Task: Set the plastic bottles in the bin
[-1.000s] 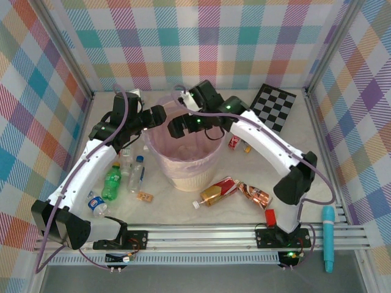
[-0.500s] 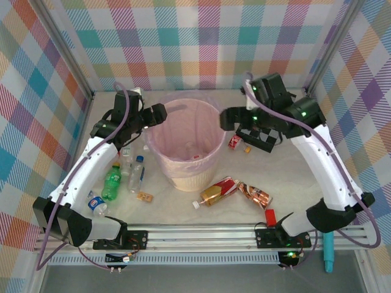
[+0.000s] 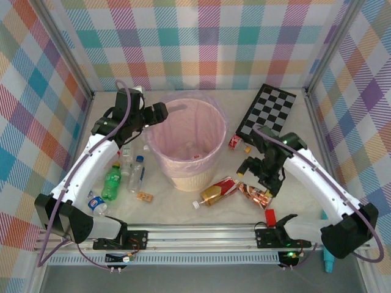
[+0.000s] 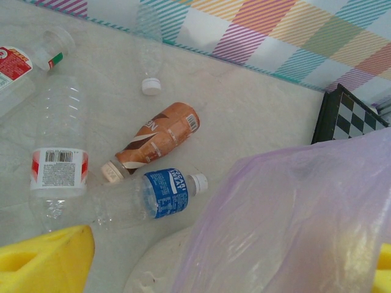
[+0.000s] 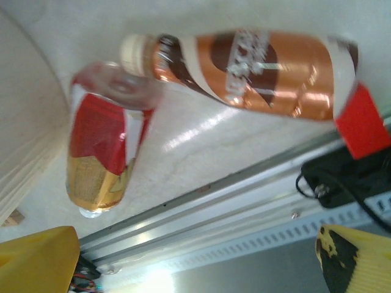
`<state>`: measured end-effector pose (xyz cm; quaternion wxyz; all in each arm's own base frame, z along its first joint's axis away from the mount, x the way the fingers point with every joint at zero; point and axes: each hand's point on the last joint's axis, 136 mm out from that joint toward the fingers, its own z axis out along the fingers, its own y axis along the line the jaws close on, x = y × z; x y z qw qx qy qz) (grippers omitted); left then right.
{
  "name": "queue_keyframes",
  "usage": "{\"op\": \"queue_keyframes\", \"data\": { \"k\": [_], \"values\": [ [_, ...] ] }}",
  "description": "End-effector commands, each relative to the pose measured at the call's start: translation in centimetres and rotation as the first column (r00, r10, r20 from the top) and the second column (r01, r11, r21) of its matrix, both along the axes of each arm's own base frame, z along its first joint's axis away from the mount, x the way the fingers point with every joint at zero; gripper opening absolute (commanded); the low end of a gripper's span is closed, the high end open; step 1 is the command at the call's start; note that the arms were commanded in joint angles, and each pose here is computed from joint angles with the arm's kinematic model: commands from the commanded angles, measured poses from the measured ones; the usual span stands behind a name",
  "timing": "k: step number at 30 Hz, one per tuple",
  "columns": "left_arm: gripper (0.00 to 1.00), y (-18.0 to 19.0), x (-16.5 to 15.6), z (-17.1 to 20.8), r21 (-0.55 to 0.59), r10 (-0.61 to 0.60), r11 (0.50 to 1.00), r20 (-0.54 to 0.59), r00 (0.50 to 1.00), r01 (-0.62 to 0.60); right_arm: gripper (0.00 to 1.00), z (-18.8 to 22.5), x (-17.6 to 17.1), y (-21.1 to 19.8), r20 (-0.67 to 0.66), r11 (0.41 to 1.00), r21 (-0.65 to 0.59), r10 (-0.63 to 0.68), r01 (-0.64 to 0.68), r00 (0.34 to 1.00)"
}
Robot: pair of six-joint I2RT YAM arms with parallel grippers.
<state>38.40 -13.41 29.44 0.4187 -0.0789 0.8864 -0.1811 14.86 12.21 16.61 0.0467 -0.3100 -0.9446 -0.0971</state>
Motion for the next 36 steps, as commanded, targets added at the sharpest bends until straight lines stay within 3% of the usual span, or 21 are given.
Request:
{"op": "queue_keyframes", "data": {
  "k": [1,7,14,19,24,36],
  "values": [
    [0.85,-0.3,-0.7,-0.6,0.026,-0.038,0.999,-0.016,0.999,0.038,0.99,-1.2,-1.7,0.4,-0.113,0.956,0.006,-0.289,0.292,0.951],
    [0.85,-0.9,-0.7,-0.6,-0.013,-0.075,0.997,-0.008,0.997,0.075,0.94,-4.1,-2.6,-1.9,-0.076,0.823,-0.067,-0.568,0.564,0.82],
    [0.86,-0.8,-0.5,-0.5,-0.013,-0.077,0.997,-0.002,0.997,0.077,0.94,-8.5,0.1,-2.1,-0.016,0.76,-0.103,-0.647,0.642,0.763],
    [0.86,-0.9,-0.5,-0.4,-0.019,-0.084,0.996,-0.003,0.996,0.084,0.93,-10.1,3.2,-2.7,0.097,0.738,-0.133,-0.654,0.661,0.75],
    [0.86,-0.8,-0.4,-0.7,-0.026,-0.086,0.996,-0.012,0.996,0.086,0.91,-14.1,4.2,-1.9,0.079,0.689,-0.109,-0.712,0.716,0.698],
    [0.86,-0.7,-0.4,-2.0,-0.012,-0.083,0.997,-0.056,0.995,0.083,0.77,-16.3,8.3,-1.0,0.138,0.698,-0.127,-0.692,0.705,0.709]
  ]
}}
